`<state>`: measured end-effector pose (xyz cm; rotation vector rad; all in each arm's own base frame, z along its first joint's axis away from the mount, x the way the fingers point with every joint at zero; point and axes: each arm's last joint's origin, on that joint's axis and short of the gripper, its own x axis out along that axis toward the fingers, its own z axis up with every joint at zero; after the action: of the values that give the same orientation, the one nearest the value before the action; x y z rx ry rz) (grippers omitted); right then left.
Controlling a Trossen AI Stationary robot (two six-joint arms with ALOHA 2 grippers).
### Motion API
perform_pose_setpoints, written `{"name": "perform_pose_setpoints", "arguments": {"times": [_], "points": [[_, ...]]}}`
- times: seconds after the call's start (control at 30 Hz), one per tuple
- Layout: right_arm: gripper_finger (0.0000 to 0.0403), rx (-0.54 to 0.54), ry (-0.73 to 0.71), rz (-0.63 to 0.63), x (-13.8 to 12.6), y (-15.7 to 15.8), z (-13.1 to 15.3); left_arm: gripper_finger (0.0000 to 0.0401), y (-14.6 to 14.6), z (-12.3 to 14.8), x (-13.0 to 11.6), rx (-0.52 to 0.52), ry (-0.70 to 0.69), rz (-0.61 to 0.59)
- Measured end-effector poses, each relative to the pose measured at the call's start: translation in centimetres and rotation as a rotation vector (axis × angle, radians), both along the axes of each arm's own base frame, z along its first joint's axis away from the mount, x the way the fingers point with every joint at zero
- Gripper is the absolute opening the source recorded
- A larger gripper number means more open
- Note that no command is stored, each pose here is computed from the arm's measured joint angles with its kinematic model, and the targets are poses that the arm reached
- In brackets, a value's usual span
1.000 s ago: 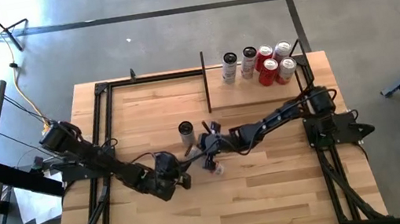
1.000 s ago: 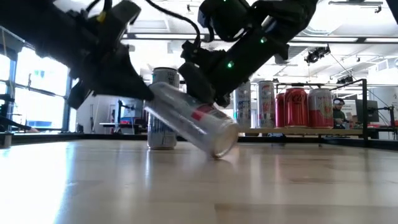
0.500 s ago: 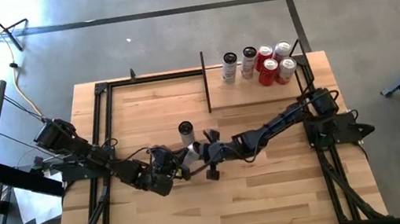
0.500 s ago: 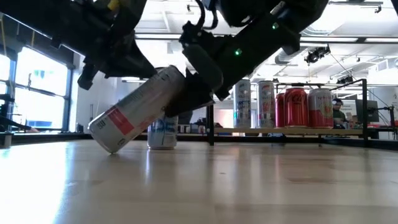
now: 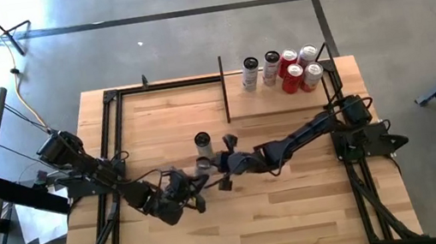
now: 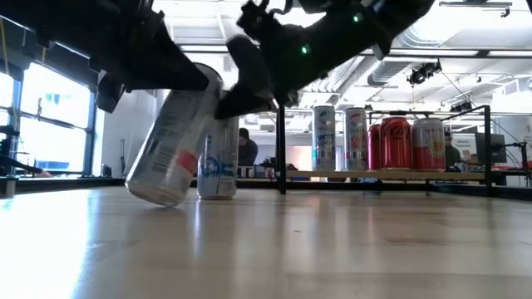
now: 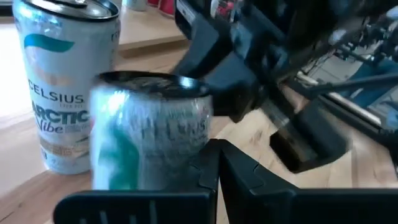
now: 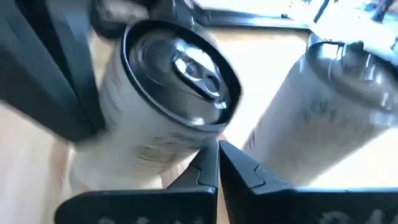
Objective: Place canned beverage on shelf
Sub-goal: Put the peach vibe soda can on the shelf aligned with the other peach vibe soda can
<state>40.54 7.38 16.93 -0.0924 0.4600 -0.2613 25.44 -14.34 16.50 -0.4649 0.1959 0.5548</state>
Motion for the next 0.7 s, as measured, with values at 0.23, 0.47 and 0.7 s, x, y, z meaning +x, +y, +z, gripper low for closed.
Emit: {"name": "perform_pose_setpoints", "arguments": {"times": [0.23, 0.47, 0.7], "points": [[0.0000, -0.023, -0.009, 0.050, 0.3, 0.8, 0.5, 0.0000, 0.0, 0.1, 0.0, 0.019, 0.000, 0.002], [0.0000, -0.038, -0.019, 0.107, 0.4, 2.0, 1.1, 0.0000, -0.1, 0.1, -0.1, 0.049, 0.004, 0.003], [0.0000, -0.039, -0.001, 0.114, 0.4, 2.0, 0.9, 0.0000, -0.3, 0.1, -0.2, 0.061, 0.024, -0.028]]}}
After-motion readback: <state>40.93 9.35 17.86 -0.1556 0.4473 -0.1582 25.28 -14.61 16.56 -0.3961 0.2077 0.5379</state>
